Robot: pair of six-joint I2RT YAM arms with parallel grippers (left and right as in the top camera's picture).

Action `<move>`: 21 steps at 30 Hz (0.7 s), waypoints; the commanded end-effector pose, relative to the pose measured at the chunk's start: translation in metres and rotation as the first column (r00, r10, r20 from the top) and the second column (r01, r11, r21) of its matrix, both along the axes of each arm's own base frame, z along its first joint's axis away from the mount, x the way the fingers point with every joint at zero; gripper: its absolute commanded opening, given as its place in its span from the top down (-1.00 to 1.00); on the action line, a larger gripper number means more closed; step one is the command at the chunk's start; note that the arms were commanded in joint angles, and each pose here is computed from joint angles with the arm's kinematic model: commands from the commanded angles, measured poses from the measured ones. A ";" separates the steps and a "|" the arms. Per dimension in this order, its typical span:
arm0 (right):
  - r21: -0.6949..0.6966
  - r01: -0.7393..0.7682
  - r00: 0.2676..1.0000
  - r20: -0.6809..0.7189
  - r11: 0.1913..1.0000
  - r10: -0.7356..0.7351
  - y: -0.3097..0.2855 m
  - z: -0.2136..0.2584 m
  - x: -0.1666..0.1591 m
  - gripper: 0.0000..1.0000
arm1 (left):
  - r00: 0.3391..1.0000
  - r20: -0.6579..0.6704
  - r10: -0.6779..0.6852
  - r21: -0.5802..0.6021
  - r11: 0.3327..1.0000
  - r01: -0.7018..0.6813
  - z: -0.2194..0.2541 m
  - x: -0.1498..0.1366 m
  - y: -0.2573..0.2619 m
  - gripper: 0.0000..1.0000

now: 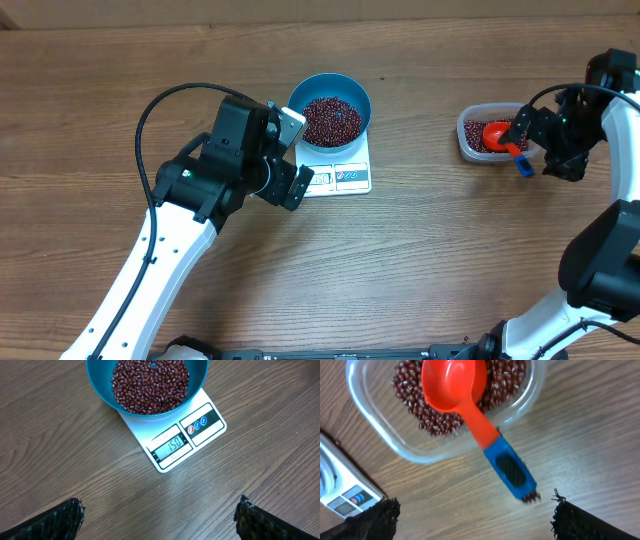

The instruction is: Scoop item into bowl and weigh 150g on scale

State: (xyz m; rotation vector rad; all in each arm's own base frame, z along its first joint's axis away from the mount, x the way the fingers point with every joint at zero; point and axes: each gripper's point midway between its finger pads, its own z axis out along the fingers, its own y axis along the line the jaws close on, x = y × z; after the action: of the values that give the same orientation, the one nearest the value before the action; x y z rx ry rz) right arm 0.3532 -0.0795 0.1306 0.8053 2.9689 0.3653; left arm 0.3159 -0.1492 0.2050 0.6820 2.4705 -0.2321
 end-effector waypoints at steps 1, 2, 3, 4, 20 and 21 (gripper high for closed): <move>-0.075 -0.011 0.983 0.182 0.997 0.025 -0.003 0.068 0.006 -1.00 | 1.000 -0.002 -0.030 -0.001 1.000 0.030 -0.001 -0.001 -0.005 -0.99; -0.085 -0.012 0.976 0.216 0.996 0.030 0.000 0.085 0.003 -1.00 | 1.000 -0.002 -0.030 -0.001 1.000 0.030 -0.001 -0.001 -0.005 -0.99; -0.093 -0.014 0.969 0.243 0.996 0.036 0.003 0.098 -0.001 -1.00 | 1.000 -0.002 -0.030 -0.001 1.000 0.030 -0.001 -0.001 -0.005 -0.99; -0.101 -0.020 0.962 0.270 0.995 0.047 0.006 0.111 -0.005 -1.00 | 1.000 -0.002 -0.030 -0.001 1.000 0.030 -0.001 -0.001 -0.005 -0.99; -0.077 -0.046 0.910 0.407 0.996 0.073 0.061 0.198 -0.109 -1.00 | 1.000 -0.002 -0.030 -0.001 1.000 0.030 -0.001 -0.001 -0.005 -0.99; -0.078 -0.045 0.909 0.410 0.996 0.073 0.062 0.198 -0.109 -1.00 | 1.000 -0.002 -0.030 -0.001 1.000 0.030 -0.001 -0.001 -0.005 -0.99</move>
State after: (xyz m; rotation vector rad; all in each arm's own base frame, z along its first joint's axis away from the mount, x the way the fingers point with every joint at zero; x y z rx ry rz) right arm 0.2464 -0.0243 0.3214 0.5598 2.6252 0.3494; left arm 0.3159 -0.1492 0.2050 0.6820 2.4705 -0.2321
